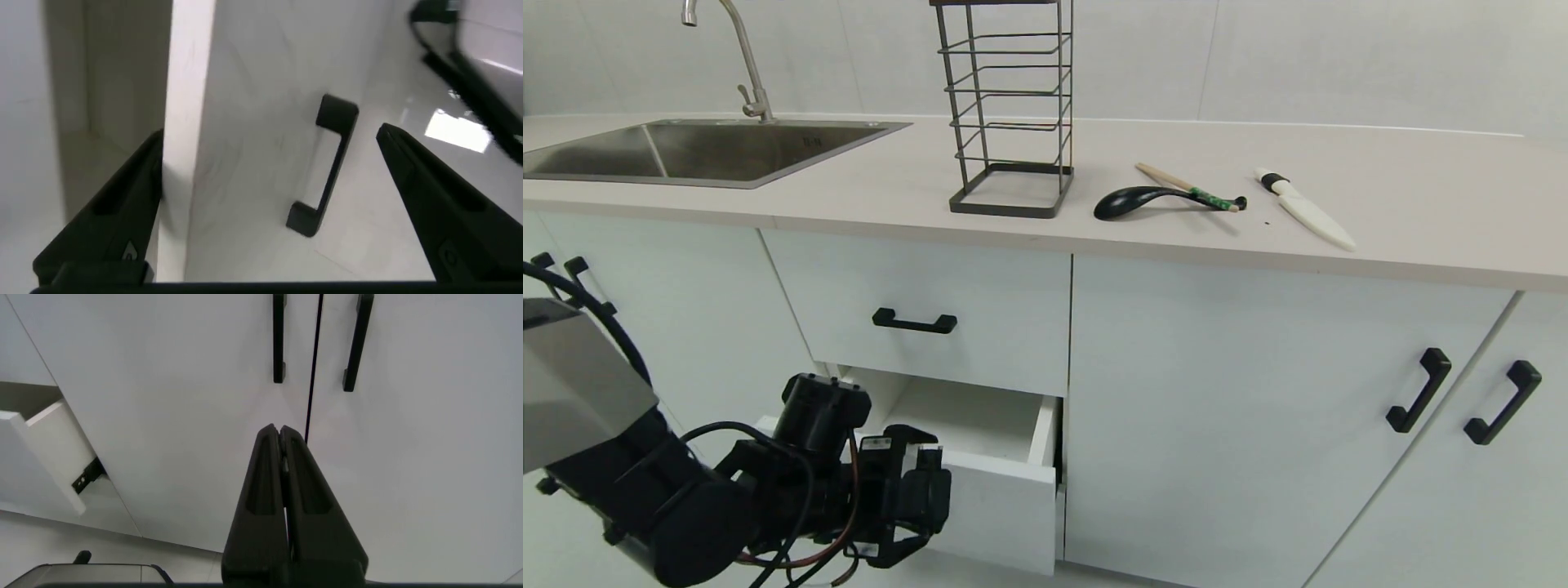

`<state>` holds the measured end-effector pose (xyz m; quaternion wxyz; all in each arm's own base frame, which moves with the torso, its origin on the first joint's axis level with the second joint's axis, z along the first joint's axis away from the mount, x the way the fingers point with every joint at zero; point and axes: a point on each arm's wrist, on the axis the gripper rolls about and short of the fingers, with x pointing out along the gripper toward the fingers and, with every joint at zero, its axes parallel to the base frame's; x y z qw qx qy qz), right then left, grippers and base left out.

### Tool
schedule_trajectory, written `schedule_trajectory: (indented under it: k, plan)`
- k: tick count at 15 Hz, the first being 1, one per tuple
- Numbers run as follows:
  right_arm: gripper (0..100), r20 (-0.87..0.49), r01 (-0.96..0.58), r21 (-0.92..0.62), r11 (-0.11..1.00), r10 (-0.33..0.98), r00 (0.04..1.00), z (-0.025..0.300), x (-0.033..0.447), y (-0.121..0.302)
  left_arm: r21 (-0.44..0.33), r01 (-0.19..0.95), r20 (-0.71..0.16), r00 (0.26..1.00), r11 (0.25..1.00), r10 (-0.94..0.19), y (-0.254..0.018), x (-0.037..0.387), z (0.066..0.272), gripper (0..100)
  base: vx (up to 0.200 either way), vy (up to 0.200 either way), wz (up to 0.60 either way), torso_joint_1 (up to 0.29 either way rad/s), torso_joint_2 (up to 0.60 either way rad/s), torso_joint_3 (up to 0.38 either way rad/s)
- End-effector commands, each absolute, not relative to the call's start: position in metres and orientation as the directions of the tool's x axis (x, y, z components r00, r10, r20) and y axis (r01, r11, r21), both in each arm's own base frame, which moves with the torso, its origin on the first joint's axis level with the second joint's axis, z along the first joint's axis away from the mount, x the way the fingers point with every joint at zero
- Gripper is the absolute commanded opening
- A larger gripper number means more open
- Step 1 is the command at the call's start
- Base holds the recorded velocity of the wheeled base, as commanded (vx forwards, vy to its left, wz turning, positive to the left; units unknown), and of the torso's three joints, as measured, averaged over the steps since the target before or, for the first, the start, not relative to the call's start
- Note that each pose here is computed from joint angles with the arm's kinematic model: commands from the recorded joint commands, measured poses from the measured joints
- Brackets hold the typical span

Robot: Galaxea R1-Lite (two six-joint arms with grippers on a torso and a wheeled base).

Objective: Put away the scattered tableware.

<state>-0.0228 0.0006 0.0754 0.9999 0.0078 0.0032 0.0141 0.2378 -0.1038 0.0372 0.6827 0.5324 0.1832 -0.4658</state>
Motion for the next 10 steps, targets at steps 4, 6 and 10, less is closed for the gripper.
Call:
schedule_trajectory:
  k: [4, 6, 10]
  plan:
    - [0, -0.008, -0.029, 0.016, 0.999, 0.029, 1.0, 0.075, -0.023, 0.001, 0.586, 0.81, -0.719, 0.508, -0.02, -0.474, -0.101, 0.204, 0.055, 100, 0.0, 0.0, 0.0, 0.0, 0.0, 0.0]
    - [0, -0.008, -0.029, 0.016, 0.999, 0.029, 1.0, 0.075, -0.023, 0.001, 0.584, 0.811, -0.72, 0.506, -0.021, -0.475, -0.099, 0.199, 0.056, 100, 0.0, 0.0, 0.0, 0.0, 0.0, 0.0]
    - [0, -0.008, -0.029, 0.016, 0.999, 0.029, 1.0, 0.075, -0.023, 0.001, 0.581, 0.813, -0.722, 0.505, -0.019, -0.473, -0.098, 0.198, 0.055, 100, 0.0, 0.0, 0.0, 0.0, 0.0, 0.0]
